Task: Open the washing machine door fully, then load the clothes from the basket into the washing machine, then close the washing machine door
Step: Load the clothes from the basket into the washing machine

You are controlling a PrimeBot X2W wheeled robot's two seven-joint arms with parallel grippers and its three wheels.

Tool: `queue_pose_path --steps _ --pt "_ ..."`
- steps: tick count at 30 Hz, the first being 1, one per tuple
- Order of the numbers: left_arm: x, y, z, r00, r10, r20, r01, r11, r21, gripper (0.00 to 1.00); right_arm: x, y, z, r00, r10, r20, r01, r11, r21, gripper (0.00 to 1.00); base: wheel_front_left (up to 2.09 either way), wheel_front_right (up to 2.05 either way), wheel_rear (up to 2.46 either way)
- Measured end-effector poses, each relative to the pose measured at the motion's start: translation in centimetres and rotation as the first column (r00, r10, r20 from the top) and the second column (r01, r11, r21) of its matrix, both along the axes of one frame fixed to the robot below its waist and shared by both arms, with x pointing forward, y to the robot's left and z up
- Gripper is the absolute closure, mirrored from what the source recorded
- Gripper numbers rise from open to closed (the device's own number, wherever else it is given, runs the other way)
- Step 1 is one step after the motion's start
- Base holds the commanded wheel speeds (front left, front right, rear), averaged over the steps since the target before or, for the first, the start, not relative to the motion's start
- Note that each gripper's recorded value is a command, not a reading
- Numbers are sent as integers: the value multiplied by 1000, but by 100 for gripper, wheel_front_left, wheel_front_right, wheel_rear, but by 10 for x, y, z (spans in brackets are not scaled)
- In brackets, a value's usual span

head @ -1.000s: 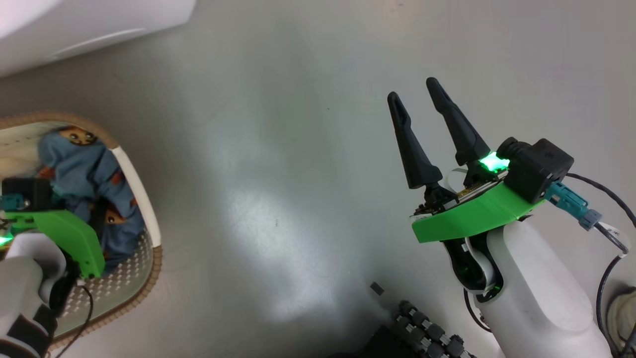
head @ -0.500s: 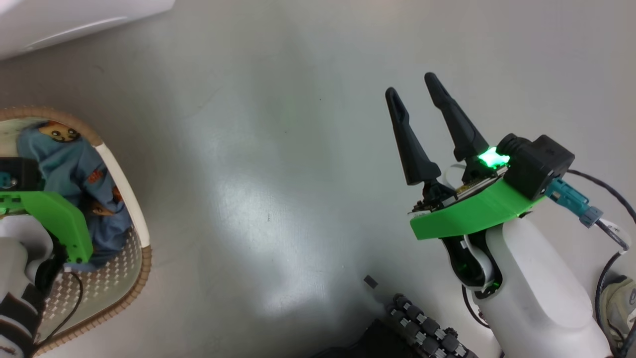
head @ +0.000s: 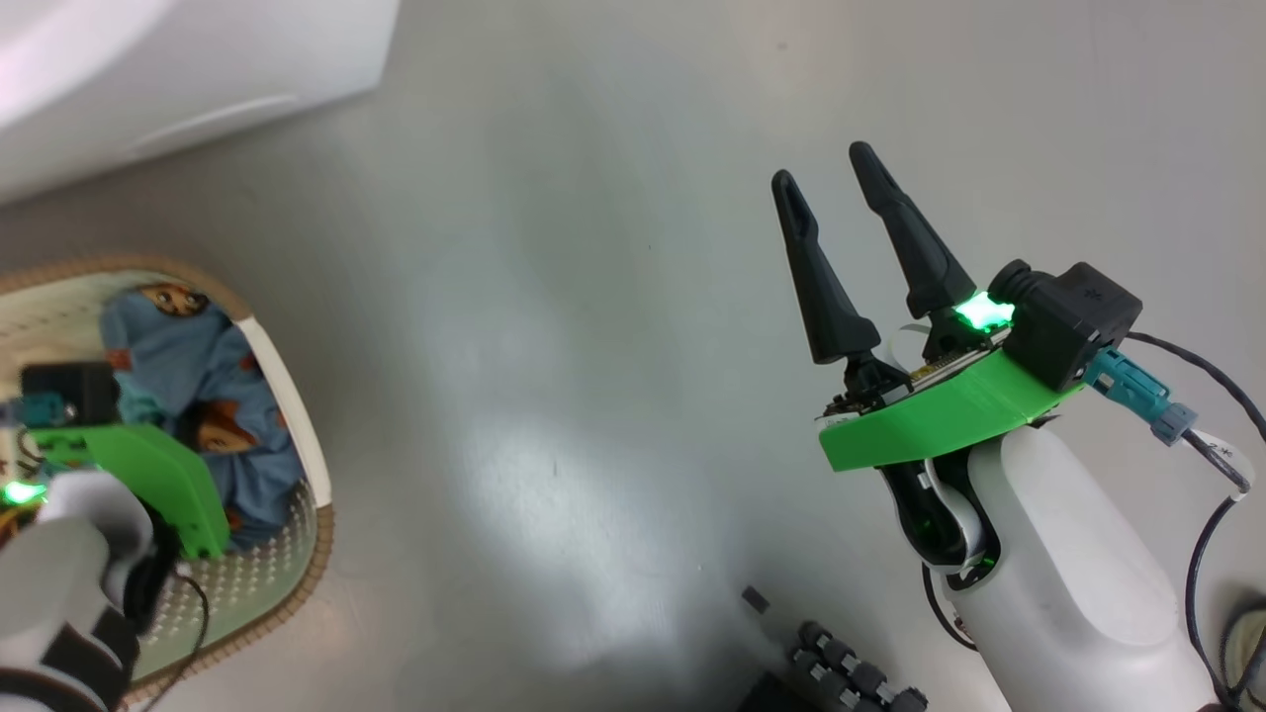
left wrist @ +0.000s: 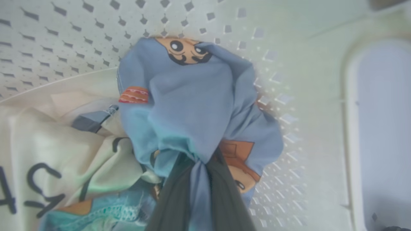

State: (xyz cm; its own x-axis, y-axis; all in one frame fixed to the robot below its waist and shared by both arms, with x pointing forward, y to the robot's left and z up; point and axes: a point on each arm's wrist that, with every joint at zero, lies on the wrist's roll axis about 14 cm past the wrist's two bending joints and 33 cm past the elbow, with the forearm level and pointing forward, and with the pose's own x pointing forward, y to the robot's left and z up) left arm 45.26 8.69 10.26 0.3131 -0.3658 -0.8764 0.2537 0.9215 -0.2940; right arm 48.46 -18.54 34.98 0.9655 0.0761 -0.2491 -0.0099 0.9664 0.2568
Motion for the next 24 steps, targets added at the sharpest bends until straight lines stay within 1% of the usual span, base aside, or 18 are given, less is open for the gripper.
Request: queue_pose_path --steps 7,11,17,24 --pt "-4 -3 37 995 10 96 -6 999 -43 100 -5 -1 28 999 -12 49 11 1000 7 0 0 0 0" --pt "-1 -6 62 987 48 155 -36 996 -82 100 -13 -2 39 998 -24 61 23 1000 16 0 0 0 0" --pt "-1 0 96 969 82 232 -60 993 -104 100 -24 -4 59 995 -45 93 42 999 28 0 0 0 0" --pt "-6 1 137 943 142 301 -98 983 -157 100 -37 -3 83 989 -46 139 41 999 35 0 0 0 0"
